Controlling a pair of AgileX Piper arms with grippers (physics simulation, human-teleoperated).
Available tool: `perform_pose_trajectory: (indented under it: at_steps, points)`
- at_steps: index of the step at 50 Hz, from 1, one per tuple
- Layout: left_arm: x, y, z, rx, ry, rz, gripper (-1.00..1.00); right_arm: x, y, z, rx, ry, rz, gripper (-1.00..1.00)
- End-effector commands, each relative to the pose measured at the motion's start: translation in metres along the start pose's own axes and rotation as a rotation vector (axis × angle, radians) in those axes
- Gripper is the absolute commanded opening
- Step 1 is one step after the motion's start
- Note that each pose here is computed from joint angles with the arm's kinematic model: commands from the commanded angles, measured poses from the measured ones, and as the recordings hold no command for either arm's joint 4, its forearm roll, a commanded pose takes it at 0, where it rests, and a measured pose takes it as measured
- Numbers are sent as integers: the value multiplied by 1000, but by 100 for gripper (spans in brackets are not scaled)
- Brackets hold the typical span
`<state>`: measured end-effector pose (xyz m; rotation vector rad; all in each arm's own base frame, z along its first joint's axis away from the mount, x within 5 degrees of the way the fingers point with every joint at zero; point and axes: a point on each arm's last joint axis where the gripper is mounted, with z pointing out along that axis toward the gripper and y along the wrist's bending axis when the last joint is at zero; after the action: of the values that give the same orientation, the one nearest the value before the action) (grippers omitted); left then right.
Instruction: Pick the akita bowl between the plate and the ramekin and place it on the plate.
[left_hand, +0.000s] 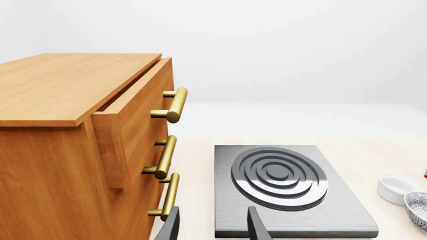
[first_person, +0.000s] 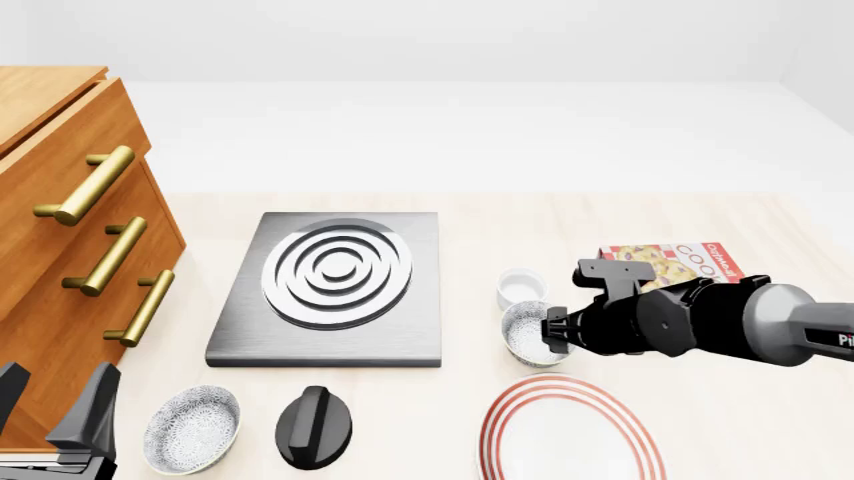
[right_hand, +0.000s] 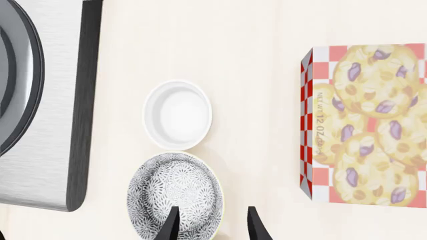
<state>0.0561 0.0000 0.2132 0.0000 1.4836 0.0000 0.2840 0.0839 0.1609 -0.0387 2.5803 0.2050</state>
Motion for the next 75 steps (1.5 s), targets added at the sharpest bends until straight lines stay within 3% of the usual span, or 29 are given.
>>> perform_pose_trajectory:
  at_steps: [1, 16, 17, 26, 57, 75]
  points:
    - [0, 0, 0, 0, 0, 0, 100, 7, 4, 14, -2, 27, 9, 100]
    - [0, 0, 0, 0, 0, 0, 100, 9, 0, 19, 3, 30, 19, 100]
    - [0, 0, 0, 0, 0, 0, 100, 8, -12, 16, 22, 20, 21, -100]
    - [0, 0, 0, 0, 0, 0, 100, 4, 2, 8, -12, -19, 42, -100]
    - [0, 0, 0, 0, 0, 0, 100, -18, 1, -60, -29, -137, 17, -100]
    - [0, 0, 0, 0, 0, 0, 100, -2, -4, -98, -25, -154, -38, -100]
